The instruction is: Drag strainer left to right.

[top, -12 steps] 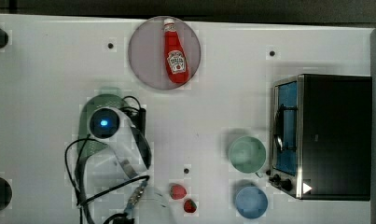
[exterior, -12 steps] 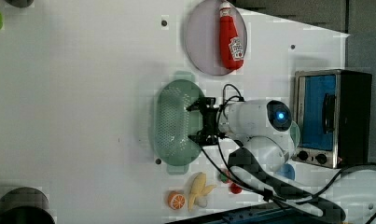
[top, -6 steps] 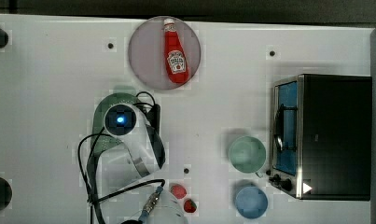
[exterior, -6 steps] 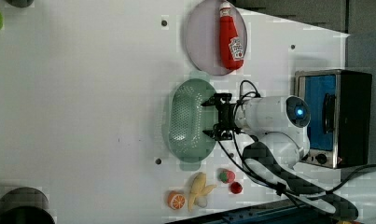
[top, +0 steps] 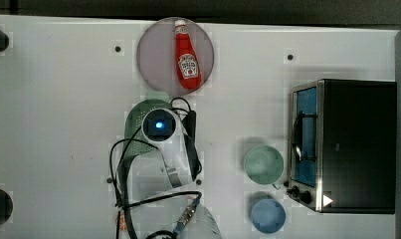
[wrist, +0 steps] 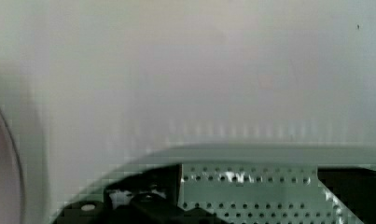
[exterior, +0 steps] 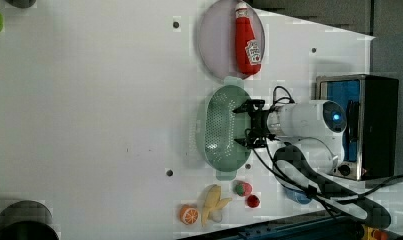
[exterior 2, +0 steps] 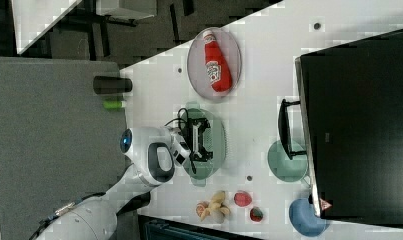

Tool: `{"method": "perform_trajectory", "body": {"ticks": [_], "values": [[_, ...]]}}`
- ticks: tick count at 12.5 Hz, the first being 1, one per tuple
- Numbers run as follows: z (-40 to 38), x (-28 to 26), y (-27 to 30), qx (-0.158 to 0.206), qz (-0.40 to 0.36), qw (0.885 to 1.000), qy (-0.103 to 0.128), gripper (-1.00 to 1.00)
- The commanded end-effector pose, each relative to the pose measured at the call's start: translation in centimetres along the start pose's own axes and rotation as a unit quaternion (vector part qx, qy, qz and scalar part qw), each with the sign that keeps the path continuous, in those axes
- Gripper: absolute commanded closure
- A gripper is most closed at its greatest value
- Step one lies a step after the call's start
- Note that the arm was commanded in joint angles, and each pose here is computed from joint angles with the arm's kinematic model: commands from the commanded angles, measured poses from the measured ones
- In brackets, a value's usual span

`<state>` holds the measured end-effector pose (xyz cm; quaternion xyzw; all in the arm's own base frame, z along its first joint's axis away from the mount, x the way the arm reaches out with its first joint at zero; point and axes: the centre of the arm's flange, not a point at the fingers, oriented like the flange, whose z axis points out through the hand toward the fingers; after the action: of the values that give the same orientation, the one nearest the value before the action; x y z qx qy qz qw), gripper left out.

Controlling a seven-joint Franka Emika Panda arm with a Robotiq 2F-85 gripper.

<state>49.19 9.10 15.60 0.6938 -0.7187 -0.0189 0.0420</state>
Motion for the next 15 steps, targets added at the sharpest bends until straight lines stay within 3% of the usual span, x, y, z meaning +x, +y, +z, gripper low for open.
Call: {"method": "perform_trajectory", "body": {"ticks": [1, 15], "values": [[-1.2, 3.5, -0.7, 0.009, -0.024, 1.0, 0.01, -1.0], [-1.0, 16.1, -1.3, 0.009, -0.024, 0.999, 0.044, -1.0]]}}
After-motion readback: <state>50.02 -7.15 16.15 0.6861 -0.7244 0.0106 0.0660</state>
